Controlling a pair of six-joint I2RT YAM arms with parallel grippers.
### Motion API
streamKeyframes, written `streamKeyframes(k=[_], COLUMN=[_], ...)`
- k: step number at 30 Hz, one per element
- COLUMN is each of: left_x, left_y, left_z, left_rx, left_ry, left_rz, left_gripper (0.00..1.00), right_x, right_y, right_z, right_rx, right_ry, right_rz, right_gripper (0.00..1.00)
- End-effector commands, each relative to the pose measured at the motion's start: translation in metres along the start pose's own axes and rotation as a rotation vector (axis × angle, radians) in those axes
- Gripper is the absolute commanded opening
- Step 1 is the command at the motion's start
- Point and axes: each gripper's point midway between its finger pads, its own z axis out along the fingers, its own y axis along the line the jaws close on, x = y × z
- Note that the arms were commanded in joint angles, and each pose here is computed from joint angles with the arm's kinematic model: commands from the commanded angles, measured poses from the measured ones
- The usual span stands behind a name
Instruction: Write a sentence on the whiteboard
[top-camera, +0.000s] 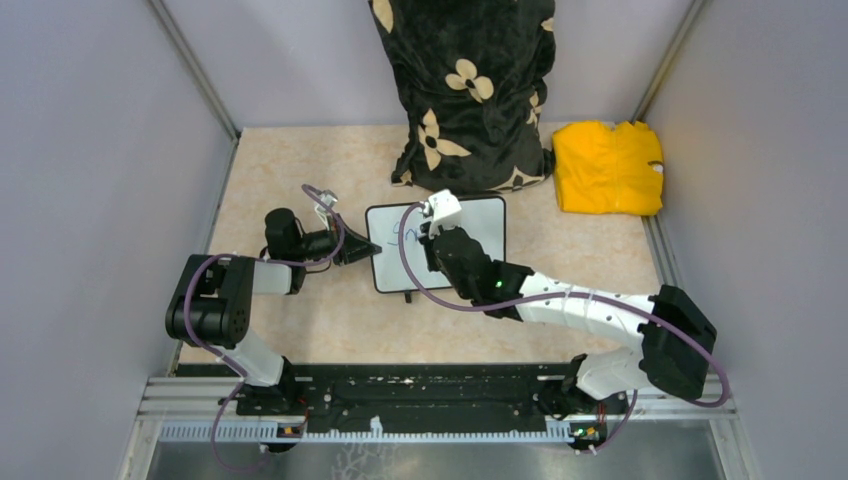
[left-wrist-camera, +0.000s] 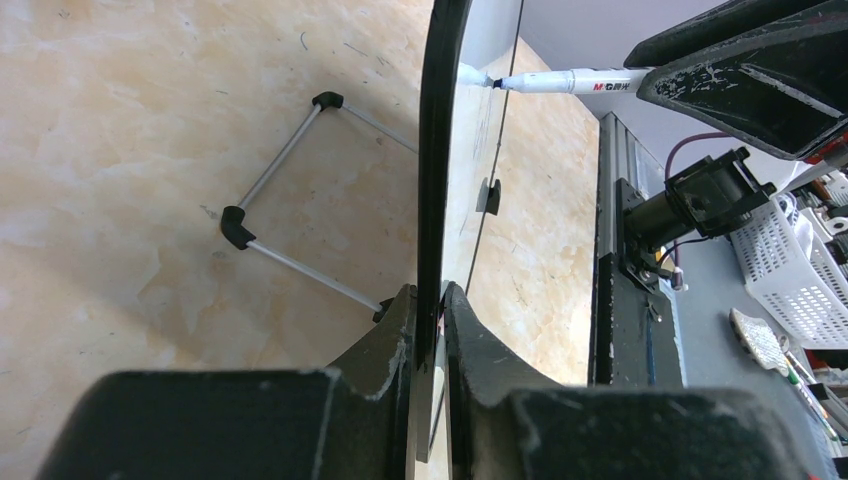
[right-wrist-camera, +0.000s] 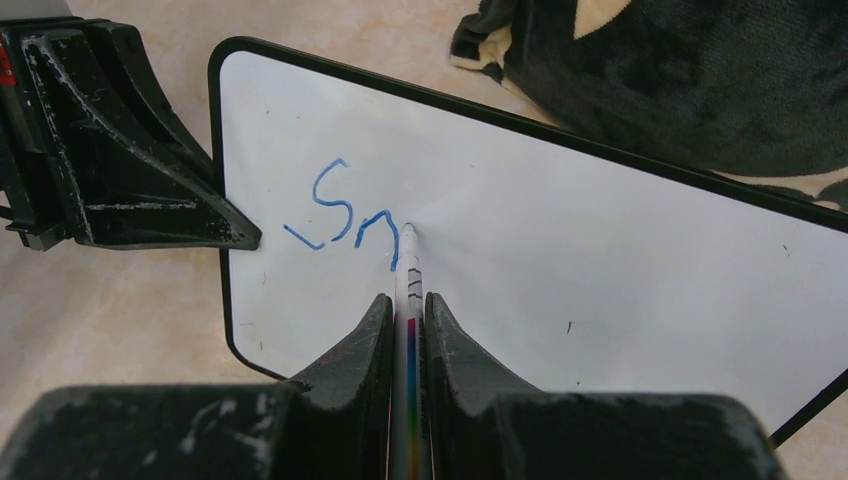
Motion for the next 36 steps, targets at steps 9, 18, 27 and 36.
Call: streamKeyframes(k=[9, 18, 27, 36], left_x=[-0.003, -0.003, -0.002, -0.002], left_y=[-0.001, -0.001, -0.001, -0.001], left_z=[0.003, 0.003, 0.003, 0.003], left_rx=[0.003, 0.003, 0.002, 0.003], left_ry=[0.003, 0.004, 0.005, 0.007], left_rz=[0.037, 0.036, 0.035, 0.035], left_gripper=[0.00, 0.00, 0.00, 0.00], right_x=[-0.029, -0.018, -0.007, 0.007], right_y=[-0.016, -0.021, -0.019, -0.017], right_z=[-0.002, -0.006, -0.007, -0.010], right_rx=[0.059, 0.063, 0.043, 0.012], right_ry=[-0.073, -0.056, -0.030, 0.002], right_rz=[0.045, 0.043, 0.042, 0.041], right_gripper=[0.00, 0.00, 0.00, 0.00])
